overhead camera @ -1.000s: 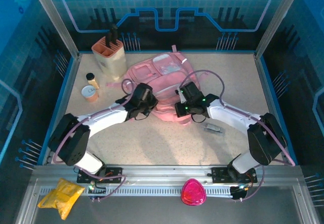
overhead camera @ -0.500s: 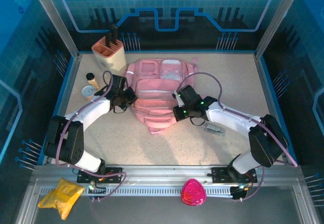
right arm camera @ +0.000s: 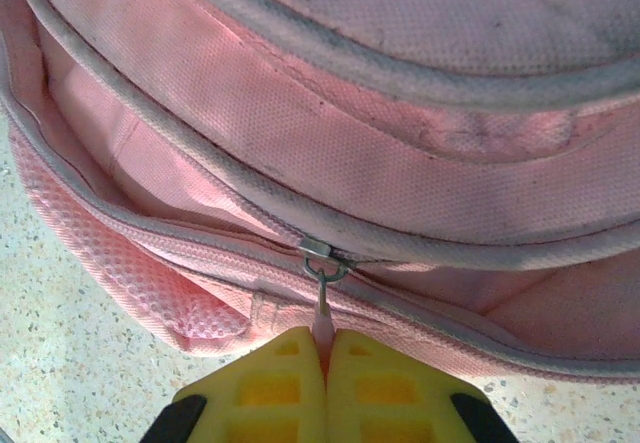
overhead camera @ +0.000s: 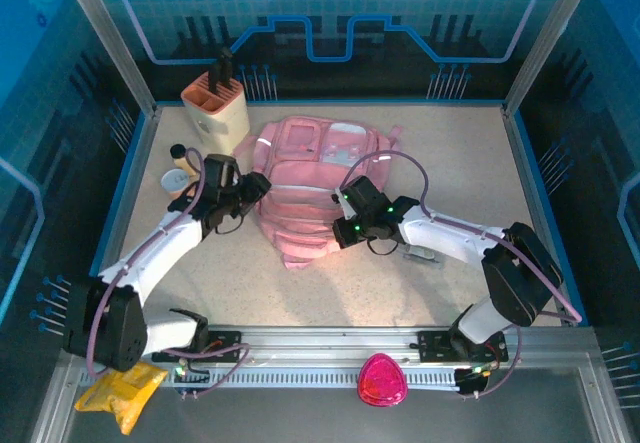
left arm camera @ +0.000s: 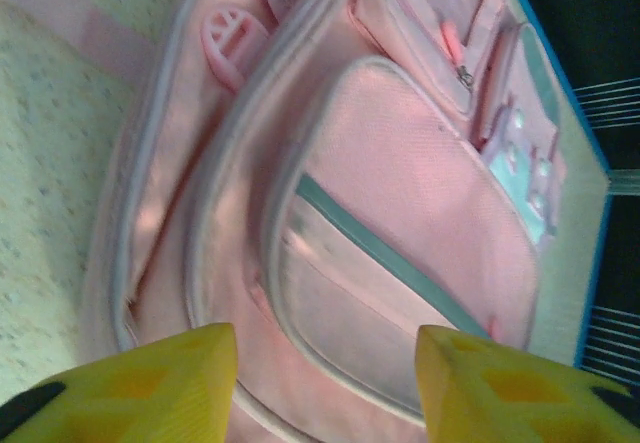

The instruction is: Pack the student bag

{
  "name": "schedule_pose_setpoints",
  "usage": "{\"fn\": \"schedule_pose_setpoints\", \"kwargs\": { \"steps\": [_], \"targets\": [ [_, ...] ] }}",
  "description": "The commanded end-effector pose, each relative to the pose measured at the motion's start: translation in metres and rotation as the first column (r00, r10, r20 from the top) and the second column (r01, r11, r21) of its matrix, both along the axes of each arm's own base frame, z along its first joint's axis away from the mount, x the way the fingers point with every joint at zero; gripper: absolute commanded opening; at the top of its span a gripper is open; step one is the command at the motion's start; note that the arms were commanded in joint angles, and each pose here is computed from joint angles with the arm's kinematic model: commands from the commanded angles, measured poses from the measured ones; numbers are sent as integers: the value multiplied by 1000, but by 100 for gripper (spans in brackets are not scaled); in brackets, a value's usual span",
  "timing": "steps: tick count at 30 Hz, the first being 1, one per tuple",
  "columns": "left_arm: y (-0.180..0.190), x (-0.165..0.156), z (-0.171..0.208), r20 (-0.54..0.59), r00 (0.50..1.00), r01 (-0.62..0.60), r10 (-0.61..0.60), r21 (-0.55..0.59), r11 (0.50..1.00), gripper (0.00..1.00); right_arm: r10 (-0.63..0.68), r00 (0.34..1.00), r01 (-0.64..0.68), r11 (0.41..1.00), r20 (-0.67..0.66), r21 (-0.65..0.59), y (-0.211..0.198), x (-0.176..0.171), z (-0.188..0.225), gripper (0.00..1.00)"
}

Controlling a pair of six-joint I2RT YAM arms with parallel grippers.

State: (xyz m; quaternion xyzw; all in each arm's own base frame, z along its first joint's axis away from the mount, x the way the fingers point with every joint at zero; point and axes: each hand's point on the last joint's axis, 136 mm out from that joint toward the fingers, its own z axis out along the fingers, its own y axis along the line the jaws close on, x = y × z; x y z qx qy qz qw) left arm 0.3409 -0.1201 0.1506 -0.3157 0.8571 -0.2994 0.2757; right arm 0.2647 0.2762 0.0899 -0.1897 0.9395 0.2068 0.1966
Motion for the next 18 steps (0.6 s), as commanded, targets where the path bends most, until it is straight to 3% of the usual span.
{"fn": "schedule_pose_setpoints", "kwargs": {
  "steps": [1, 5, 18],
  "targets": [
    [-24, -14, -1, 1, 999, -33, 33, -104, 994, 53, 26, 999, -26, 1000, -22, 11, 7, -10, -5, 0],
    [-50, -25, -5, -14, 999, -51, 49, -149, 987, 58, 36, 999, -36, 999, -16, 17, 9, -11, -3, 0],
    [-118, -40, -43, -123, 979, -187, 163, -225, 956, 60, 30, 1000, -30, 999, -8, 29, 8, -11, -4, 0]
  ]
}}
